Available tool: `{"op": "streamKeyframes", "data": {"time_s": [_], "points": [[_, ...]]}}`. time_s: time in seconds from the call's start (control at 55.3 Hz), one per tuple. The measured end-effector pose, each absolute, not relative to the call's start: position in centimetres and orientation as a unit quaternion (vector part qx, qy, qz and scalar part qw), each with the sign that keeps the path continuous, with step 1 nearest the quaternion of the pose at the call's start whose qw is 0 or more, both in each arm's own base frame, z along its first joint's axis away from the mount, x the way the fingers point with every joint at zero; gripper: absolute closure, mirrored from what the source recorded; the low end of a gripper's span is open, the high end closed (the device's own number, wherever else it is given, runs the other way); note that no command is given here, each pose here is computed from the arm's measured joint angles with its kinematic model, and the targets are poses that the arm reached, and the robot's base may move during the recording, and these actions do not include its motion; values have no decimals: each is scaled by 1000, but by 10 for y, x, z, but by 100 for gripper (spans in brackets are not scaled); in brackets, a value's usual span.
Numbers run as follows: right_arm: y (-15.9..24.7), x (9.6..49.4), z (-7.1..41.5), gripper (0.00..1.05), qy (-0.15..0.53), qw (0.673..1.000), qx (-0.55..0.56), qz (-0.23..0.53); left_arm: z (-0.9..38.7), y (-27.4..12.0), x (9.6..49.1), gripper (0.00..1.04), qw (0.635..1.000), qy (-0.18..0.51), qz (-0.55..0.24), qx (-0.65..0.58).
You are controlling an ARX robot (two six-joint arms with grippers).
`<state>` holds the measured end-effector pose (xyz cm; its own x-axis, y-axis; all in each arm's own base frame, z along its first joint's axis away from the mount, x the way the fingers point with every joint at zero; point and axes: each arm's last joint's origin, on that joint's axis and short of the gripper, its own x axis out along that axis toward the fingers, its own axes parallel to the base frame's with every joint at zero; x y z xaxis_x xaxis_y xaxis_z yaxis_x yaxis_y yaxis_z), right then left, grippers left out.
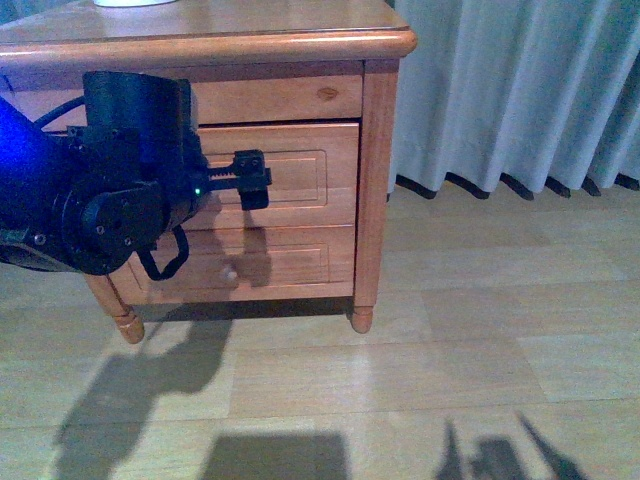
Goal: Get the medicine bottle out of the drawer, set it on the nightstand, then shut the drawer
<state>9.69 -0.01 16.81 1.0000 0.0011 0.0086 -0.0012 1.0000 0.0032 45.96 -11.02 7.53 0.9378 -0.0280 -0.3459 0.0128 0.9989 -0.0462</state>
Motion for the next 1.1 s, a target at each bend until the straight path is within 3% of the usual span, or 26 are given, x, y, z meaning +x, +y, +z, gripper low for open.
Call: {"op": "streamKeyframes", "data": {"time_s": [1.104], "points": [[0,97,168,7,-4,1000,2,1,57,-105,479,6,986,163,-18,-43]]}}
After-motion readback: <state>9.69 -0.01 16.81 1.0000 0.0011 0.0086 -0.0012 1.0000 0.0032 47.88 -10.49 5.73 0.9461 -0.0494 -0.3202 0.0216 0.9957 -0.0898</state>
